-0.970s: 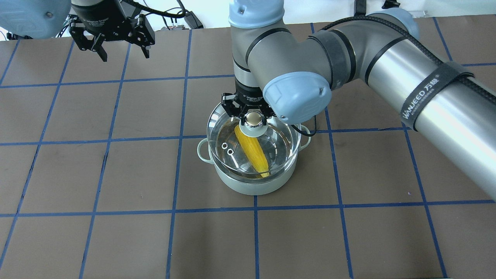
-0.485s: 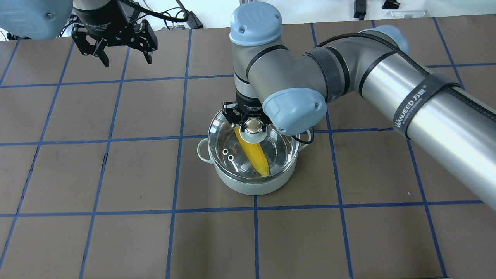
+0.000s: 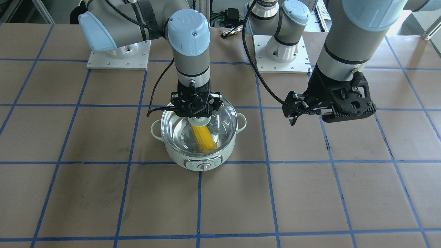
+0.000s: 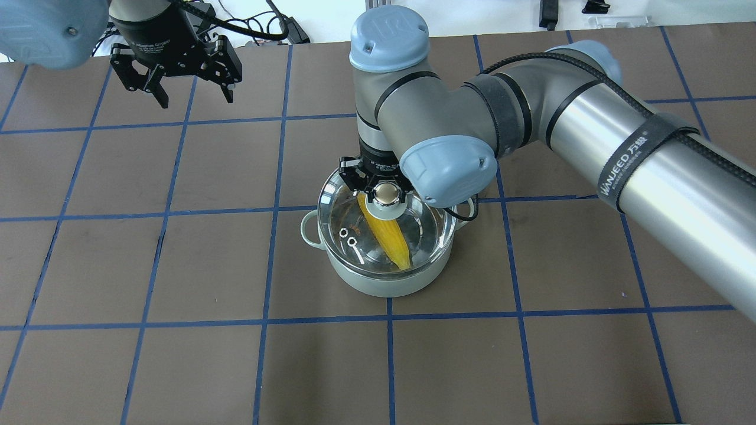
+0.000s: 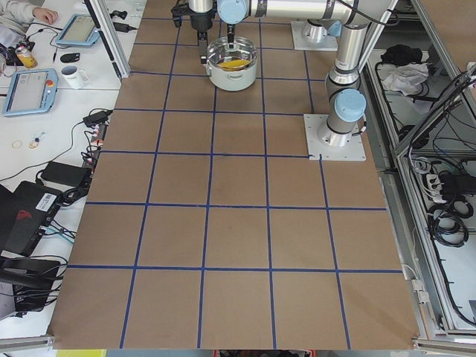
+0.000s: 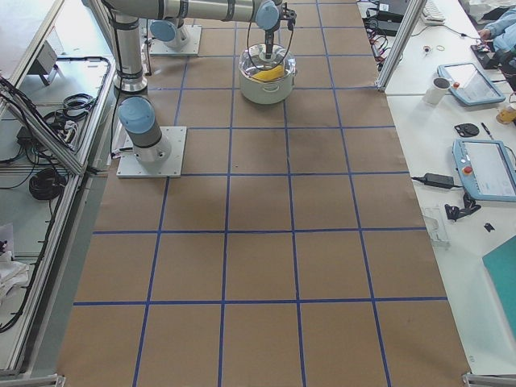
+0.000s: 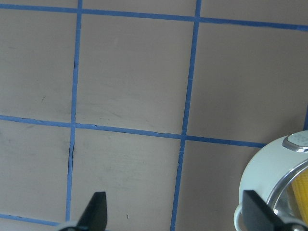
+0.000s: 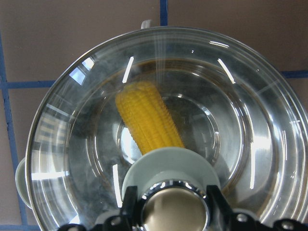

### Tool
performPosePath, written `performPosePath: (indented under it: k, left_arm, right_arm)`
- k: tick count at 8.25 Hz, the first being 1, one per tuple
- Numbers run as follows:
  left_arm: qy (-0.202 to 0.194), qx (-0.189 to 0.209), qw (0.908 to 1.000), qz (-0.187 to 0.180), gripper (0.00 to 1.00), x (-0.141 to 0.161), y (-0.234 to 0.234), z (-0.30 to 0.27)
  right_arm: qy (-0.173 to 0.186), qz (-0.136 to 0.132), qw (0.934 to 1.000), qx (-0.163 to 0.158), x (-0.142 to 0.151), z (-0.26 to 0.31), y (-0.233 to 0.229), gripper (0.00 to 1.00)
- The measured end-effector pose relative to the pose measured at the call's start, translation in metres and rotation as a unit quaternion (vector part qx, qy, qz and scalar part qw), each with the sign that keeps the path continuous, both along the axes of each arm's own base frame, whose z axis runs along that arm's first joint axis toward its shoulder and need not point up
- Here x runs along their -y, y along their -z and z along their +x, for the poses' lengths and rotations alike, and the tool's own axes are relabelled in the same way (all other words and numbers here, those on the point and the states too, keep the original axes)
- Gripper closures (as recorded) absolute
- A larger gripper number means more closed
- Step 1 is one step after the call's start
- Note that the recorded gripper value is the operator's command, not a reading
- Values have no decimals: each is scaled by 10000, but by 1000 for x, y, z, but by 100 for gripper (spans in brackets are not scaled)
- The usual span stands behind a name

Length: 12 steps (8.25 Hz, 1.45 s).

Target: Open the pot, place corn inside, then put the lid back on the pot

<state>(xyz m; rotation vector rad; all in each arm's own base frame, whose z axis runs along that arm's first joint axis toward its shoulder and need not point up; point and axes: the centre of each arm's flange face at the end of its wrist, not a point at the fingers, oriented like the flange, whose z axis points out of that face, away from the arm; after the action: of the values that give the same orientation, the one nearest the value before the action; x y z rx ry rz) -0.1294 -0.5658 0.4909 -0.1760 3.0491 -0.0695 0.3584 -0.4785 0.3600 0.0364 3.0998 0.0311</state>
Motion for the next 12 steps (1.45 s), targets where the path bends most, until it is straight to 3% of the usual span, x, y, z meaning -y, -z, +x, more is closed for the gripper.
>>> performPosePath:
  k: [3, 12]
  left_arm:
    - [40, -224, 9997, -8, 0, -16, -4, -5]
    - [65, -226, 9997, 105, 0, -22, 9, -5]
  right_arm:
    - [6, 9, 10000, -3, 0, 0, 1, 100]
    - [-32, 54, 10000, -24, -3, 4, 4, 100]
